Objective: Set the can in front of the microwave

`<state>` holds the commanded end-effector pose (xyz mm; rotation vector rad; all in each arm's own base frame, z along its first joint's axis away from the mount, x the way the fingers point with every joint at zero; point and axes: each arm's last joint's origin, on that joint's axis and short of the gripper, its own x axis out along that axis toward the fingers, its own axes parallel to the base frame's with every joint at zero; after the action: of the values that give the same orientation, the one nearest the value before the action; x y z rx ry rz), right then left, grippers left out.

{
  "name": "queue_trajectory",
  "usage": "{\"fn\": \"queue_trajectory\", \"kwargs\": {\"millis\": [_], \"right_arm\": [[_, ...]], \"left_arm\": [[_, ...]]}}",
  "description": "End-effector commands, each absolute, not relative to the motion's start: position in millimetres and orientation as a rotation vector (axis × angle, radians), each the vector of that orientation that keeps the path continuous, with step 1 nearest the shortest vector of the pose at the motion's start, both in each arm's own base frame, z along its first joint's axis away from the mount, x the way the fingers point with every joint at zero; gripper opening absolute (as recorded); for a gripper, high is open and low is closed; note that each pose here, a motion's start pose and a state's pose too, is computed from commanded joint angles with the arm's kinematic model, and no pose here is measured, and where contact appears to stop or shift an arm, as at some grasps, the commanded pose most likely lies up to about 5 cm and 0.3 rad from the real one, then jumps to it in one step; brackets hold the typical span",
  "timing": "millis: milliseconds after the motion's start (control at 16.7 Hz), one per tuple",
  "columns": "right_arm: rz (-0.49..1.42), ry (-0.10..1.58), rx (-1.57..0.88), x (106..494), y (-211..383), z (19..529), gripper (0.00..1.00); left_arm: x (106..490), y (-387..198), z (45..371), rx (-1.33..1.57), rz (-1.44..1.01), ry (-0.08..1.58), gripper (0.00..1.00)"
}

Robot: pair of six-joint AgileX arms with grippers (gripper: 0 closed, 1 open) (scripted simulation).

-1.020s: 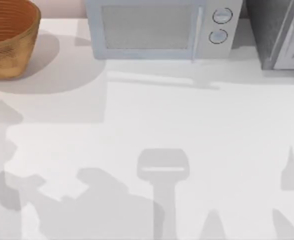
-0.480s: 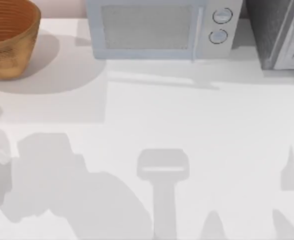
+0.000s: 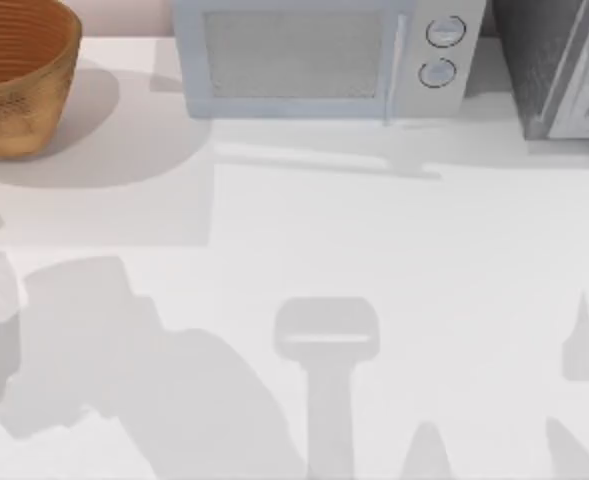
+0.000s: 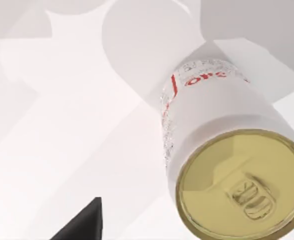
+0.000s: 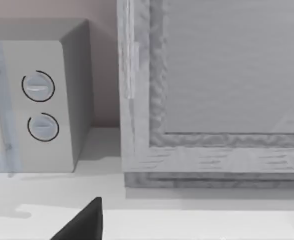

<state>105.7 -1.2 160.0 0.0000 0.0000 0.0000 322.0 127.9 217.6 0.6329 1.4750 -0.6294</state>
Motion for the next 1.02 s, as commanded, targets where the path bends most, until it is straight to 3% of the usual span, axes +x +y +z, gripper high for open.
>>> {"fn": "queue_trajectory", "kwargs": {"millis": [480,780,1020], "right_arm": [[0.0,0.0,0.0,106,-1,160,1.0],[0.0,0.0,0.0,106,-1,160,1.0],[0.0,0.0,0.0,106,-1,160,1.0]], "left_arm": [[323,129,162,0.631,-0.625,1.474,1.0],[322,129,157,0.629,-0.629,1.477,1.0],[322,129,157,0.629,-0.629,1.477,0.7]]}}
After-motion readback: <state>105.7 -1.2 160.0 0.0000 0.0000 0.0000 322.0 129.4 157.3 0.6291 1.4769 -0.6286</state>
